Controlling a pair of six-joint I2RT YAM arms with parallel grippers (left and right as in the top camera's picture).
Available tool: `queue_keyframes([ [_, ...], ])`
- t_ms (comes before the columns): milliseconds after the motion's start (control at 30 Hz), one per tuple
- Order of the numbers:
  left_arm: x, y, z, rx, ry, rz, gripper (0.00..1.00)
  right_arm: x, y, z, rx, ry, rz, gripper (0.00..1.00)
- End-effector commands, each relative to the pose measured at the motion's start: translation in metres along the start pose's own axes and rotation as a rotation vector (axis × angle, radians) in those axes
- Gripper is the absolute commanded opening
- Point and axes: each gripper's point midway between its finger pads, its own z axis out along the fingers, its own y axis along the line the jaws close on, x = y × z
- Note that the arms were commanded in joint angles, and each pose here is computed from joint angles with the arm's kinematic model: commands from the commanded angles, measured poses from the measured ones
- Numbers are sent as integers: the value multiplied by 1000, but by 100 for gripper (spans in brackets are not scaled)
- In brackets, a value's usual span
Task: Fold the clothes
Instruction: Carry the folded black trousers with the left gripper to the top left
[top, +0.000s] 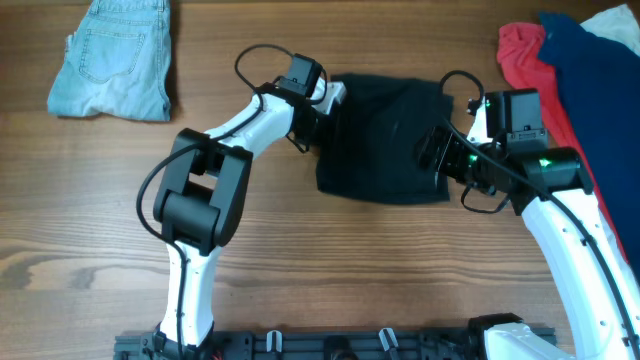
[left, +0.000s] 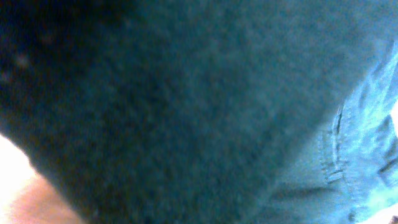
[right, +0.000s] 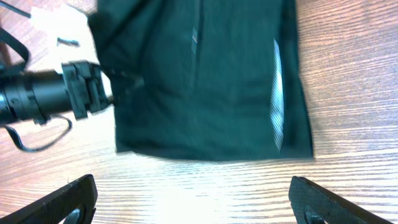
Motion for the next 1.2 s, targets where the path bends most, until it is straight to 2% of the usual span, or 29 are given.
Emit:
queue_keyframes([
  [0,-30,109,-21,-364,-129,80,4,-2,-1,-8,14,-19,-17,99],
  [200,-94,168,-78,-477,-374,243,4,8,-6,-8,35,22,-8,99],
  [267,-123,201,-118,-570,-527,233,4,10,-7,-8,39,29,-4,99],
  [333,-134,221,-145,-629,-604,215,4,11,-8,-8,42,35,-2,99],
  [567,-145,282,-230,-896,-732,83,4,11,-8,-8,42,35,1,100],
  [667,-146,286,-257,-971,-809,-31,4,11,-8,-8,42,35,1,99],
  [900,-150,265,-300,-856,-1019,-327,4,15,-10,-8,50,51,4,100],
  [1000,-139,268,-323,-902,-1096,-479,4,17,-11,-8,54,58,5,100],
  [1167,-138,250,-349,-901,-1126,-487,4,16,-10,-8,52,54,5,100],
])
